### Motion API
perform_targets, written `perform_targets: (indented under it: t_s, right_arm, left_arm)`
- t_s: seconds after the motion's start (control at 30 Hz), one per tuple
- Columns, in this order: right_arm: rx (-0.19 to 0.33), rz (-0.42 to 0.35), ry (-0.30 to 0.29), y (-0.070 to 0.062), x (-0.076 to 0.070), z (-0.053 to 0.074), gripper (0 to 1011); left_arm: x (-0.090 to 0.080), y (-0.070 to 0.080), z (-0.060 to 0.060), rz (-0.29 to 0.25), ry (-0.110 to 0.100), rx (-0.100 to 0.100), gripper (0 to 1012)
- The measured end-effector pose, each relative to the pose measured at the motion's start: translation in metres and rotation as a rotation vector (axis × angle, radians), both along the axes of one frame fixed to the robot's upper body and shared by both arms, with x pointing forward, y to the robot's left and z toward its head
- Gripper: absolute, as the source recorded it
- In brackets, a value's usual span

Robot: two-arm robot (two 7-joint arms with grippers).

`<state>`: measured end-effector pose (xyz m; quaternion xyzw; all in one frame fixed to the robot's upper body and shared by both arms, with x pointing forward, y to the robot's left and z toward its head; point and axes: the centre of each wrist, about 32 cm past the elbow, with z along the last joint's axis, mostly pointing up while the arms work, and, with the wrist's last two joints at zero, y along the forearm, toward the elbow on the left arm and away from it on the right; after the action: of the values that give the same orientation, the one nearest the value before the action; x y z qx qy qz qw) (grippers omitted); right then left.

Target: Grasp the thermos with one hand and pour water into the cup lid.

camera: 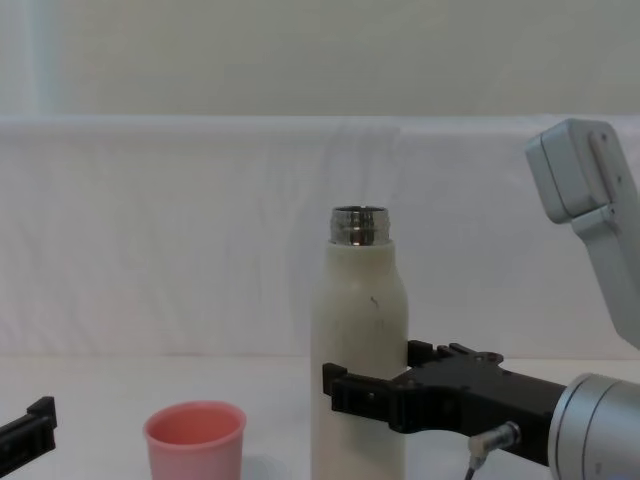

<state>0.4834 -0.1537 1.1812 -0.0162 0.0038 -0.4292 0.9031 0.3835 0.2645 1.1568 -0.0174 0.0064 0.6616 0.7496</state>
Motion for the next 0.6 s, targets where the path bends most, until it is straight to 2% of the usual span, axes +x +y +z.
perform_targets:
  t_s: [0.6]
  right_arm:
    - [0.012,-0.004,-0.001,0.0075,0.0095,-0.0025,1001]
  left_arm:
    - [0.0,0.0,0.0,0.0,0.0,0.0,1001]
